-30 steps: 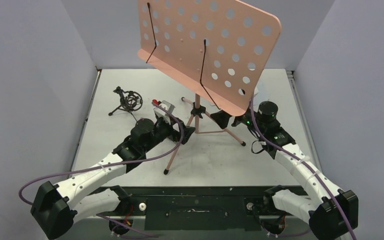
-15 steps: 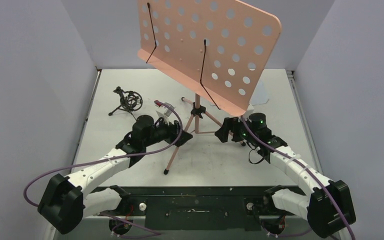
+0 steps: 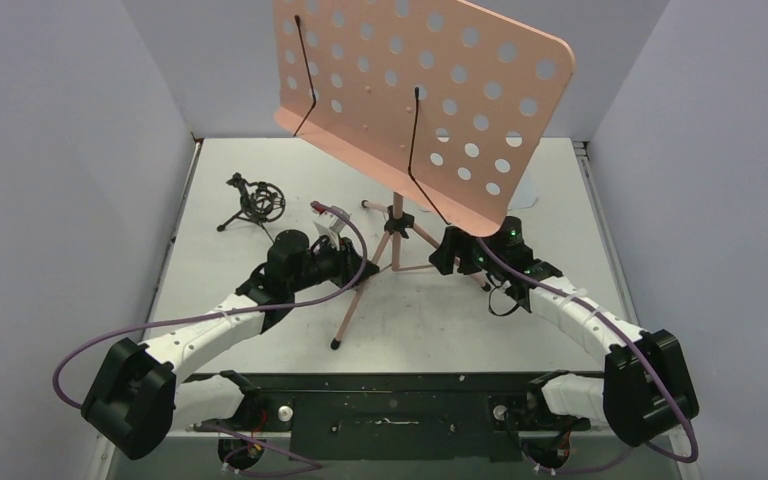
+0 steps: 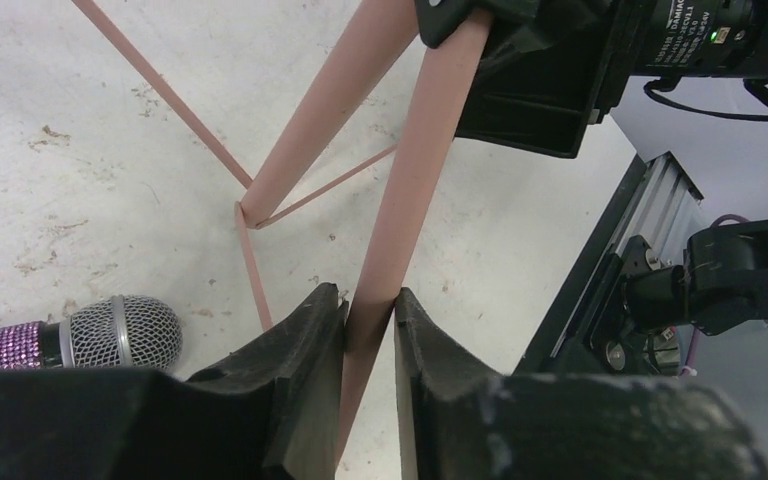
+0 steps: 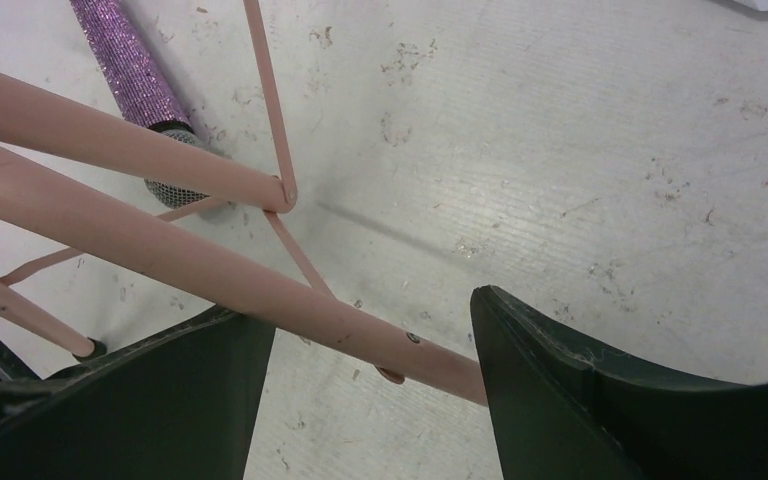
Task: Set up the instrument practice props
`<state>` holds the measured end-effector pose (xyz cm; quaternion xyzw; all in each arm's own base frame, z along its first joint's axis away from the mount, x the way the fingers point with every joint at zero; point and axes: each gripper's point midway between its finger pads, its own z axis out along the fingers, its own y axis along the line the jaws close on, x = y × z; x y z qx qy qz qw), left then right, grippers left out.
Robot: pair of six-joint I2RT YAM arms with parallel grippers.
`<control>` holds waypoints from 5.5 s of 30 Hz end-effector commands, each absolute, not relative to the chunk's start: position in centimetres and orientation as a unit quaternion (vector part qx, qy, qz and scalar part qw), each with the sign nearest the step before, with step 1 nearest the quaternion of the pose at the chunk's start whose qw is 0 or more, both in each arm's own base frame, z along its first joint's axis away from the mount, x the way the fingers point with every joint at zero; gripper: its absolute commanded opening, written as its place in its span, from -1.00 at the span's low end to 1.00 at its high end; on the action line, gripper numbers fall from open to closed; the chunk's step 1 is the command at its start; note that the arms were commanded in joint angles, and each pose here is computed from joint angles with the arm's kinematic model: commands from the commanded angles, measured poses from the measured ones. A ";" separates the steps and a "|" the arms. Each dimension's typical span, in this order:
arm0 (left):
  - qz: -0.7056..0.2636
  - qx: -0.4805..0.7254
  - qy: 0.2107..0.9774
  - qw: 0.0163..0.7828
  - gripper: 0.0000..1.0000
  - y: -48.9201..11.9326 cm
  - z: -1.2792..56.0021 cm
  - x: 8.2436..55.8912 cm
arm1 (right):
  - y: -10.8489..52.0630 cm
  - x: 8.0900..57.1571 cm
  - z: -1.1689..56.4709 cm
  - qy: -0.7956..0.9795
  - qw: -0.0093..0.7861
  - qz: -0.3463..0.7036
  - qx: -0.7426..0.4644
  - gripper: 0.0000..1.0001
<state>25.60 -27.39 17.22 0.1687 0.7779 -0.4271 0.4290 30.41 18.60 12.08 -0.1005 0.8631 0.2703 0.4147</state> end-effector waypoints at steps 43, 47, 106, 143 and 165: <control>-0.529 0.206 0.702 0.430 -1.00 -34.8 20.6 21.4 | 23.3 38.7 15.4 0.826 0.451 0.306 -0.143 0.42; -0.531 0.209 0.703 0.424 -1.00 -35.6 20.3 21.1 | 23.5 38.7 15.0 0.827 0.446 0.311 -0.142 0.43; -0.461 -0.022 0.662 0.590 0.93 -18.2 24.0 27.3 | 1.7 41.7 12.0 0.785 0.488 0.278 0.261 0.79; -0.325 0.037 0.705 0.629 0.93 -15.1 25.4 26.9 | -7.9 49.8 2.0 0.788 0.414 0.211 0.403 0.26; -0.364 0.069 0.698 0.613 0.93 -17.1 25.2 26.8 | -6.2 52.0 -0.4 0.798 0.377 0.214 0.419 -0.65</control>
